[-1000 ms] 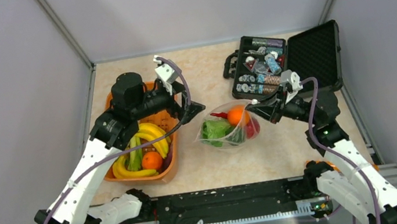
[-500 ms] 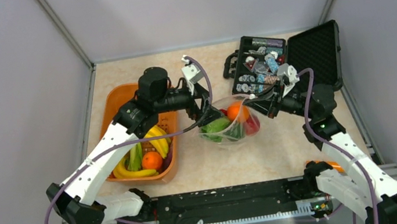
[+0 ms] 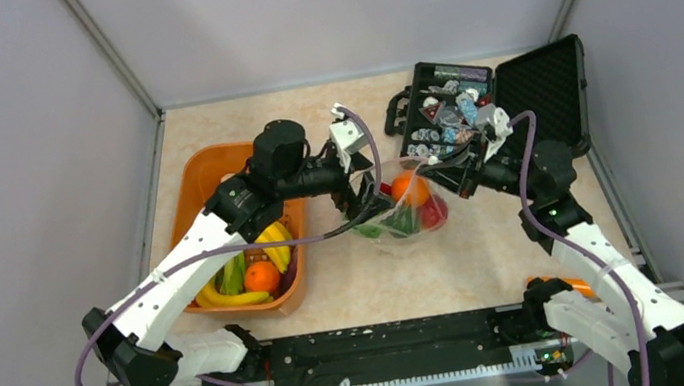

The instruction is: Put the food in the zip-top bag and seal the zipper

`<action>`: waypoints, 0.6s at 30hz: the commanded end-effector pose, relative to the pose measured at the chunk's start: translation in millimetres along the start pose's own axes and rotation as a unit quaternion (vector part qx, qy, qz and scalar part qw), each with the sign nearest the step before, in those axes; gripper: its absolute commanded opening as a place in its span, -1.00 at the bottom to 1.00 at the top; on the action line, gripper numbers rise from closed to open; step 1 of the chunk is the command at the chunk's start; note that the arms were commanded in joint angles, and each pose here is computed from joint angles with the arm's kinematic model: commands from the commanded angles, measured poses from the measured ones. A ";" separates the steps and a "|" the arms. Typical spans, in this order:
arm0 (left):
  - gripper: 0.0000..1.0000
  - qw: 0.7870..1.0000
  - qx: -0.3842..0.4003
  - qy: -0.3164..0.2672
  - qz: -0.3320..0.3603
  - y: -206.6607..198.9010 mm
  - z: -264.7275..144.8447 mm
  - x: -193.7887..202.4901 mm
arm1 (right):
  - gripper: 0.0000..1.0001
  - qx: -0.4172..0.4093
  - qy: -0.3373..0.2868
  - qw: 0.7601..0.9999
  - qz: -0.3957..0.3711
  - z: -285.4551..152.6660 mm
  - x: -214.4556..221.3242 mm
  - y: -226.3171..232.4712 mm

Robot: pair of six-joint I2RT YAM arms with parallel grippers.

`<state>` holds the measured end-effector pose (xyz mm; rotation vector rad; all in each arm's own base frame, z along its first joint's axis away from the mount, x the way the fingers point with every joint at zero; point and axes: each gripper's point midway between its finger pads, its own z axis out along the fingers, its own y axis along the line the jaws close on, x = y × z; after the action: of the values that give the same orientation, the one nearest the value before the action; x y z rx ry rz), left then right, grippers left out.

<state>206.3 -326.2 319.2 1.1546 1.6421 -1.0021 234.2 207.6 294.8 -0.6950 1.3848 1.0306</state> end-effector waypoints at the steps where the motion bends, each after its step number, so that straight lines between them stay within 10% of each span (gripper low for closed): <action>1: 0.98 0.998 -0.021 -0.043 0.046 -4.5 -4.0 -38.4 | -1.00 0.004 -0.038 0.999 -0.038 4.2 -37.3 2.1; 18: 0.97 0.966 -0.170 -0.006 0.195 1.2 30.7 -22.6 | -1.00 0.001 -0.038 0.999 -0.036 4.9 -39.4 3.3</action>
<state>198.6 -355.7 324.8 1.2065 1.4891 -0.6498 240.7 206.4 297.3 -0.6714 1.3970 1.0159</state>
